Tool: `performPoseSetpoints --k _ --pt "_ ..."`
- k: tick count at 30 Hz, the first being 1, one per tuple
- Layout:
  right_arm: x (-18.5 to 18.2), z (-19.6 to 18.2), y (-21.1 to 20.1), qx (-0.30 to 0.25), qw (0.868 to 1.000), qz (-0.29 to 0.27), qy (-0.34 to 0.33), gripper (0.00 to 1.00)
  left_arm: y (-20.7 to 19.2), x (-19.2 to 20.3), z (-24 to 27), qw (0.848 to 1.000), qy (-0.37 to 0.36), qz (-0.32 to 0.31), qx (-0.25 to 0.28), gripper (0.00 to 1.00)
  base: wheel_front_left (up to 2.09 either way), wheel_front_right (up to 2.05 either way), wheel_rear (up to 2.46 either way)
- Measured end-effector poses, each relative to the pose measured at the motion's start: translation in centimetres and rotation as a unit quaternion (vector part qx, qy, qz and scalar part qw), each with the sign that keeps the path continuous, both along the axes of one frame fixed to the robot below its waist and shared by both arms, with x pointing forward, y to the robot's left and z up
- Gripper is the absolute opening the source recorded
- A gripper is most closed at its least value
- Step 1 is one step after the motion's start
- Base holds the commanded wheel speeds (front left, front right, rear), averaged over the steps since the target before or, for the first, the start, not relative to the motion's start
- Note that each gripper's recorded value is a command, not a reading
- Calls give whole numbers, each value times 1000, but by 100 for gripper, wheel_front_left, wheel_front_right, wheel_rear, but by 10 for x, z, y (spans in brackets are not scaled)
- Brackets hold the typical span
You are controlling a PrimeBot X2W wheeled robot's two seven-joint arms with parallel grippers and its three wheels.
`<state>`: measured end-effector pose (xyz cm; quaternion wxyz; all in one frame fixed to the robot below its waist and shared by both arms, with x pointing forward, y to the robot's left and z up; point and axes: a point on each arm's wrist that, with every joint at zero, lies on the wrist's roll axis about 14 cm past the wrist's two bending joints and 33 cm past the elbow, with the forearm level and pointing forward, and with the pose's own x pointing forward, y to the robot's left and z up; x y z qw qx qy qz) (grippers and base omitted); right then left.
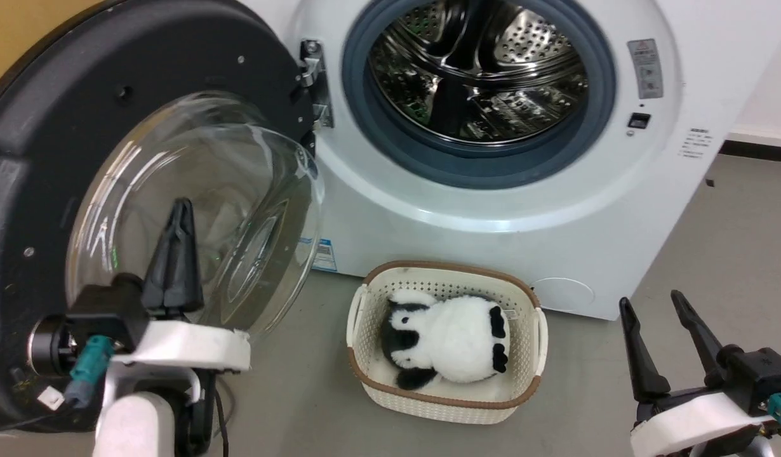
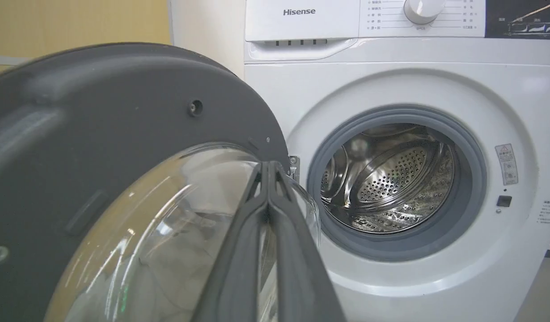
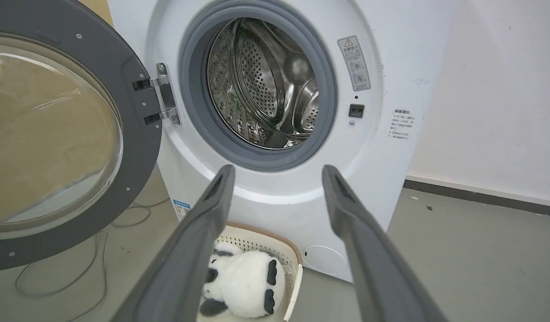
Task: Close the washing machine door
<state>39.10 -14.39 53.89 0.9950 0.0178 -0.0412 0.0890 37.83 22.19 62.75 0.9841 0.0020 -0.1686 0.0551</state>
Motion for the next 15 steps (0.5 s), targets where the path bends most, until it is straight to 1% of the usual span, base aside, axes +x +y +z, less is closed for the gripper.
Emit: performPoseSetpoints --k 2,11,15 --pt "3 0 4 1 1000 5 -1 100 7 -1 9 1000 -16 5 -10 0 0 0 0" --pt "16 0 25 10 999 35 -7 100 43 -14 53 995 -86 40 -23 0 0 0 0" --pt "22 0 40 15 998 54 -10 100 71 -27 74 989 -123 66 -36 0 0 0 0"
